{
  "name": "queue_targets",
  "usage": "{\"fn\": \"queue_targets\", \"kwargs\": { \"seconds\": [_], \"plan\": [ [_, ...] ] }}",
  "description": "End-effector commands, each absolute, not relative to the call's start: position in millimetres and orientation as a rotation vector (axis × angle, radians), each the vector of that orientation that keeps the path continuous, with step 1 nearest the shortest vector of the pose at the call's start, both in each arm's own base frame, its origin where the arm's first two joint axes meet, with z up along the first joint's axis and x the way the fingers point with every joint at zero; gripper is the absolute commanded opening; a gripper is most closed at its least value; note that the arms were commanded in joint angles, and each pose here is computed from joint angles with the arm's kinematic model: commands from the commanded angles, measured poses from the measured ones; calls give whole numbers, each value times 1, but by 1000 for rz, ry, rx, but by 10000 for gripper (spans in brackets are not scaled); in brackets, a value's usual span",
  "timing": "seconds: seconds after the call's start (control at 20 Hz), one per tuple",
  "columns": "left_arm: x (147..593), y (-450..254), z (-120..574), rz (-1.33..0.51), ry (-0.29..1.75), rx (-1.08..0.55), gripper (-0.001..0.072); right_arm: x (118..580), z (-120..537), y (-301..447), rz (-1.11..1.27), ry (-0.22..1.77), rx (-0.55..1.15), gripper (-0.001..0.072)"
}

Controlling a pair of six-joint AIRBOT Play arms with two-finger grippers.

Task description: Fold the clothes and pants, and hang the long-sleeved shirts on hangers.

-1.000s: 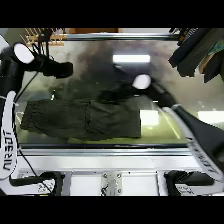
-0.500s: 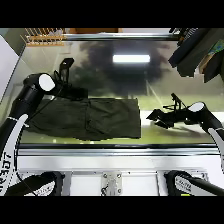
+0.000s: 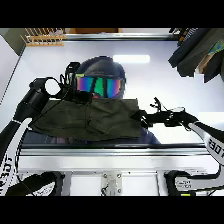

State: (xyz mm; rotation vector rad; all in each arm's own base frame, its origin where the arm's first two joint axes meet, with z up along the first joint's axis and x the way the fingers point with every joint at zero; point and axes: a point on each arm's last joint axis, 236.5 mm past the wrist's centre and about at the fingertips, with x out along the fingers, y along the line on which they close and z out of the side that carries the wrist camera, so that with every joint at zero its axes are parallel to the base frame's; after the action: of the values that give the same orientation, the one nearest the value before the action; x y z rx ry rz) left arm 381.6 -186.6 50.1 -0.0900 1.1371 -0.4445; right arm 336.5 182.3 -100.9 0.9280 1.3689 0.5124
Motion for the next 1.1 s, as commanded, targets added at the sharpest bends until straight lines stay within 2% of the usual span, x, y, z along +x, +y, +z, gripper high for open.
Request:
{"fn": "queue_targets", "kwargs": {
  "seconds": [0.0, 0.1, 0.15, 0.3, 0.45, 0.7, 0.85, 1.05],
  "plan": [
    [382, -187, 50, -445, 1135, -90, 14, 348, -99, 214, 565, 1335, 878, 524],
    [382, -187, 50, -445, 1136, -90, 15, 348, -99, 216, 571, 1333, 863, 83],
    [381, -187, 50, -444, 1136, -90, 14, 347, -100, 213, 572, 1338, 842, 26],
    [382, -187, 50, -444, 1135, -91, 14, 337, -99, 170, 539, 1394, 701, 26],
    [377, -202, 34, -468, 1174, -78, 14, 333, -86, 82, 390, 1454, 518, 25],
    [374, -272, -22, -564, 1212, -39, 14, 324, -17, -44, 133, 1475, 276, 25],
    [373, -330, -45, -646, 1252, -65, 14, 331, 33, -57, 108, 1412, 188, 25],
    [371, -394, -64, -741, 1263, -22, 14, 342, 89, -30, 138, 1333, 130, 25]
  ]
}}
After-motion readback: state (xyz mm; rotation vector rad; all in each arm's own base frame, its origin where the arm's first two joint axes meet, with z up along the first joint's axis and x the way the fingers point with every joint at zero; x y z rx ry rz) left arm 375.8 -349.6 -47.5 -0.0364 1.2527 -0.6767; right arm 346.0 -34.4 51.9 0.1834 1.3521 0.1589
